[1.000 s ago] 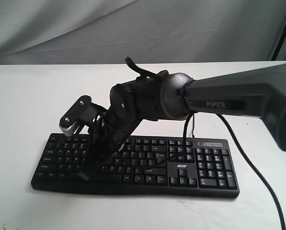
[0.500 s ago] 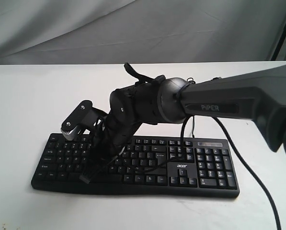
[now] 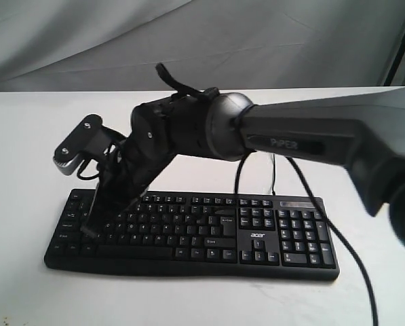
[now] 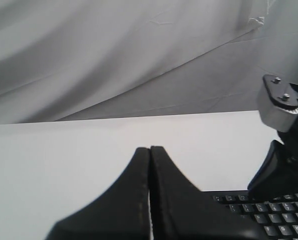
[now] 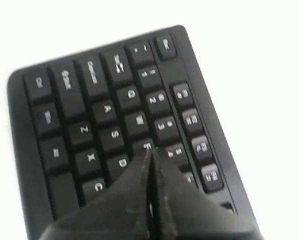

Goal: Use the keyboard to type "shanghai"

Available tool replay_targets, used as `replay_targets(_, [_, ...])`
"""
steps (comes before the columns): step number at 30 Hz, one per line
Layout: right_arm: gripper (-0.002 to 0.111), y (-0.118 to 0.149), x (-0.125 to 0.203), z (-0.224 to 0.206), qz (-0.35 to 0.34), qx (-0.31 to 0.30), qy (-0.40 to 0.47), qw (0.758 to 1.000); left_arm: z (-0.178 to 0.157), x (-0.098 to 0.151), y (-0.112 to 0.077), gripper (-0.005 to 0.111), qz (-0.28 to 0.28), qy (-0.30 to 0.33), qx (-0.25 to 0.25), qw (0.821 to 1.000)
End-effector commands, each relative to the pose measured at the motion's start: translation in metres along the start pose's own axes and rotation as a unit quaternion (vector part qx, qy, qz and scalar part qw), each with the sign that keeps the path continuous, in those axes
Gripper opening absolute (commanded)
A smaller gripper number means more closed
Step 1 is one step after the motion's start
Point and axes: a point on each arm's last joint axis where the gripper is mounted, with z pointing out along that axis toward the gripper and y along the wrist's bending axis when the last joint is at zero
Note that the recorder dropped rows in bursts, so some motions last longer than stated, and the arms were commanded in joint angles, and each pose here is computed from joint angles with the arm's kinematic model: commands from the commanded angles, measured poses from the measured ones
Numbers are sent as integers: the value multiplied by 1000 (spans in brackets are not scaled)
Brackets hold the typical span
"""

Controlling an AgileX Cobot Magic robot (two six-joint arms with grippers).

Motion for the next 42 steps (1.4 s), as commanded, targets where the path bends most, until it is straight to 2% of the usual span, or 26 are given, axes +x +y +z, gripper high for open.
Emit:
replay_targets(1, [0,7,-19,16,-22,-13,3,1000,0,0,0,0,-1,-3,3,1000])
replay_targets(9, [0,15,-37,36,-40,-46,4,998,0,0,0,0,-1,-3,3,1000])
replay_targets(34, [0,18,-26,56,-28,-62,23,997,0,0,0,0,-1,-3,3,1000])
replay_targets(42, [0,15,-34,38,-45,-47,18,998,0,0,0,0,-1,-3,3,1000])
